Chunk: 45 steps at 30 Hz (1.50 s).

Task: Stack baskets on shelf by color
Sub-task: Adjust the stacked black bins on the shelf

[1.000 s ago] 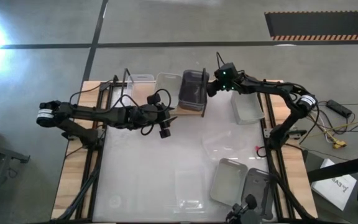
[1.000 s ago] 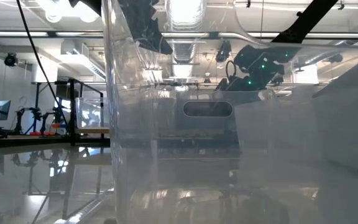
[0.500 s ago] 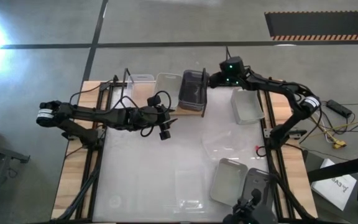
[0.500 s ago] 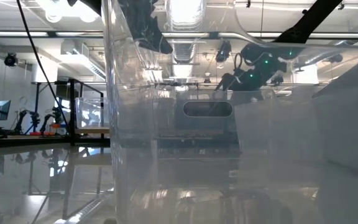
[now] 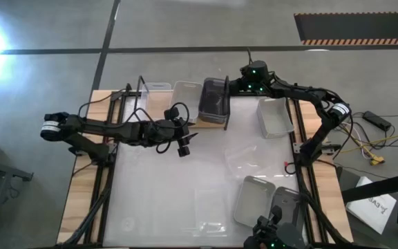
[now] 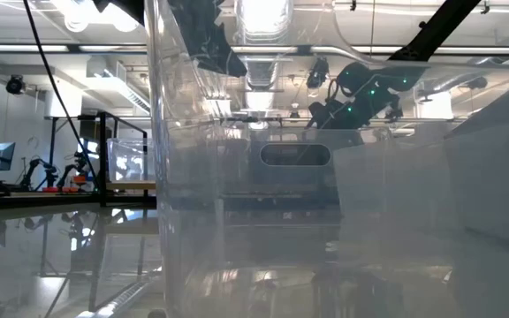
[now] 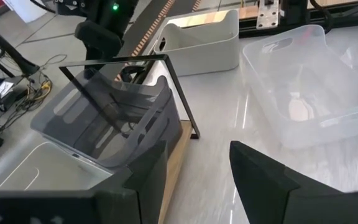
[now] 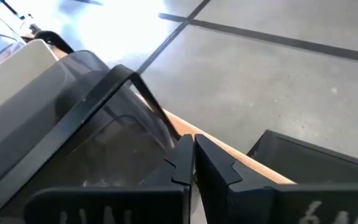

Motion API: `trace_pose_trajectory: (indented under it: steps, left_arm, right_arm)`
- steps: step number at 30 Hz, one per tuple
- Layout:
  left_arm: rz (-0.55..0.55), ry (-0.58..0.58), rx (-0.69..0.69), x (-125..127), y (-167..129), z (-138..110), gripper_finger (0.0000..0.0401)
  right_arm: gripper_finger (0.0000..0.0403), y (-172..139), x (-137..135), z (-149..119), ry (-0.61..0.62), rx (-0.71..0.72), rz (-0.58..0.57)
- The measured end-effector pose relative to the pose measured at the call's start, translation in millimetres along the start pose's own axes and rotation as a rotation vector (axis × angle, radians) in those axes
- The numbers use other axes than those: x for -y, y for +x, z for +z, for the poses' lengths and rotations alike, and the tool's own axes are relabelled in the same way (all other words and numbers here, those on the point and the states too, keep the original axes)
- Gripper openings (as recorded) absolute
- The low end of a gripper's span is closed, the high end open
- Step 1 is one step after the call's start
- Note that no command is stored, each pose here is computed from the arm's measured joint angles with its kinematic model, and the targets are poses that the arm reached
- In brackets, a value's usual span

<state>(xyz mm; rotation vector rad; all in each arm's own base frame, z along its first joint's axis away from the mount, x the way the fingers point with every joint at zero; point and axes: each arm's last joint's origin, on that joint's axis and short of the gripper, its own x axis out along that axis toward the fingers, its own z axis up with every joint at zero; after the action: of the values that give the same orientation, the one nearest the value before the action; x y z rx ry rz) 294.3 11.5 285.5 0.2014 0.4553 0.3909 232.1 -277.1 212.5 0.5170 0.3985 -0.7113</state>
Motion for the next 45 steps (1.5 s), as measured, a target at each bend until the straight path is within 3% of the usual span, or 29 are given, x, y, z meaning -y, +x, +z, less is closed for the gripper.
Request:
trace_pose_trajectory:
  steps: [9, 16, 26, 45]
  left_arm:
    - [0.004, -0.012, 0.028, 0, 0, 3, 0.0160]
    - [0.002, -0.012, 0.028, 0, 0, 3, 0.0160]
    - [0.003, -0.011, 0.026, 0, 0, 2, 0.0160]
    - [0.003, -0.016, 0.038, 0, 0, 4, 0.0160]
  right_arm:
    - [0.0008, 9, -2, 13, -0.019, 0.005, 0.050]
    - [0.0008, -12, -7, 26, -0.073, -0.071, -0.080]
    - [0.0009, -2, -5, 6, -0.029, -0.142, 0.012]
    - [0.0009, -2, -9, 12, -0.015, -0.074, 0.069]
